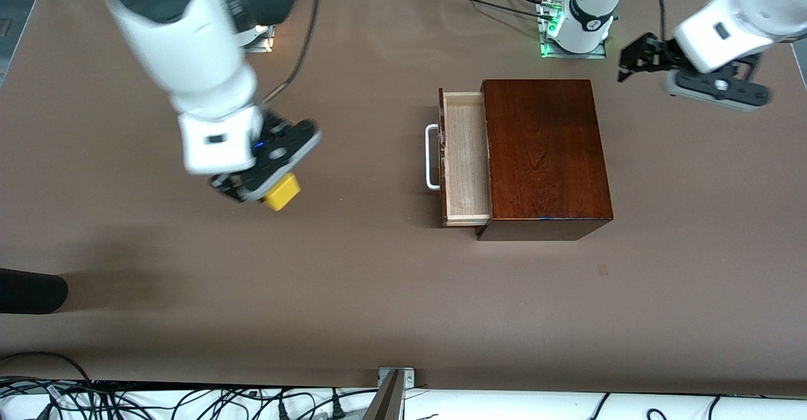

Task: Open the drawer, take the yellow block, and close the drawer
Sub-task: 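Lift the cube out with the right gripper while the left gripper approaches, then push the drawer shut with the left gripper while the right gripper sets the cube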

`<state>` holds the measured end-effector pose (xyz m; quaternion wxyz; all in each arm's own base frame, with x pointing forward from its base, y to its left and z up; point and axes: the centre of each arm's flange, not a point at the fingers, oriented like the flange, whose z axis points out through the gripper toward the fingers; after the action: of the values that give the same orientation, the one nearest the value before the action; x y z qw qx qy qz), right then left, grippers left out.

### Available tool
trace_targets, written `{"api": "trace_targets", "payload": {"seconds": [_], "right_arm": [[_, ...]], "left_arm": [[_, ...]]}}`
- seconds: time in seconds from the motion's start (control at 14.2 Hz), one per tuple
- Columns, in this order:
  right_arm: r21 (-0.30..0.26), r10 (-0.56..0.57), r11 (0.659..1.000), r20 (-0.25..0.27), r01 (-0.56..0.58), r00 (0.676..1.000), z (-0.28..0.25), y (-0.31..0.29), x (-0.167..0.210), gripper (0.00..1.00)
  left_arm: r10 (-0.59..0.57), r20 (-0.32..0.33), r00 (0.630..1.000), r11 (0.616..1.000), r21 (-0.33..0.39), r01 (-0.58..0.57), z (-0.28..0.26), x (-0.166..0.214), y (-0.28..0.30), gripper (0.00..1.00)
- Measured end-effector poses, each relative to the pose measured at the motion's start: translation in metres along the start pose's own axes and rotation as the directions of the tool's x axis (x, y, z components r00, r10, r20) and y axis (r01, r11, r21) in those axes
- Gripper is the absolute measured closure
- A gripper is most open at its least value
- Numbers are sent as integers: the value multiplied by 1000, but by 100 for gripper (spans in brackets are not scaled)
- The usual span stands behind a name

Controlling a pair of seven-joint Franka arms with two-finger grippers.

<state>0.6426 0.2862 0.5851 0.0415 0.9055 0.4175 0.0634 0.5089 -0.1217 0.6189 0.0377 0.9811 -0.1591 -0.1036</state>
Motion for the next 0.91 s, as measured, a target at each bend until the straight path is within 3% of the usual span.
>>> {"api": "trace_targets", "payload": {"seconds": [0.14,0.28,0.42,0.7,0.91], "right_arm": [[40,81,996,28,-82,996,20,44,-29,45],[96,155,983,55,-159,986,41,77,-61,45],[118,220,966,85,-229,972,64,101,-94,45],[141,316,932,134,-334,939,117,107,-149,45],[146,401,892,182,-428,898,157,95,-181,45]], "left_arm": [[138,30,990,990,-44,-137,16,12,36,0],[239,55,969,963,-139,-230,36,23,85,0],[325,80,942,934,-184,-306,54,33,131,0],[416,54,908,873,-304,-382,65,67,185,0],[500,20,866,830,-298,-472,76,86,197,0]]}}
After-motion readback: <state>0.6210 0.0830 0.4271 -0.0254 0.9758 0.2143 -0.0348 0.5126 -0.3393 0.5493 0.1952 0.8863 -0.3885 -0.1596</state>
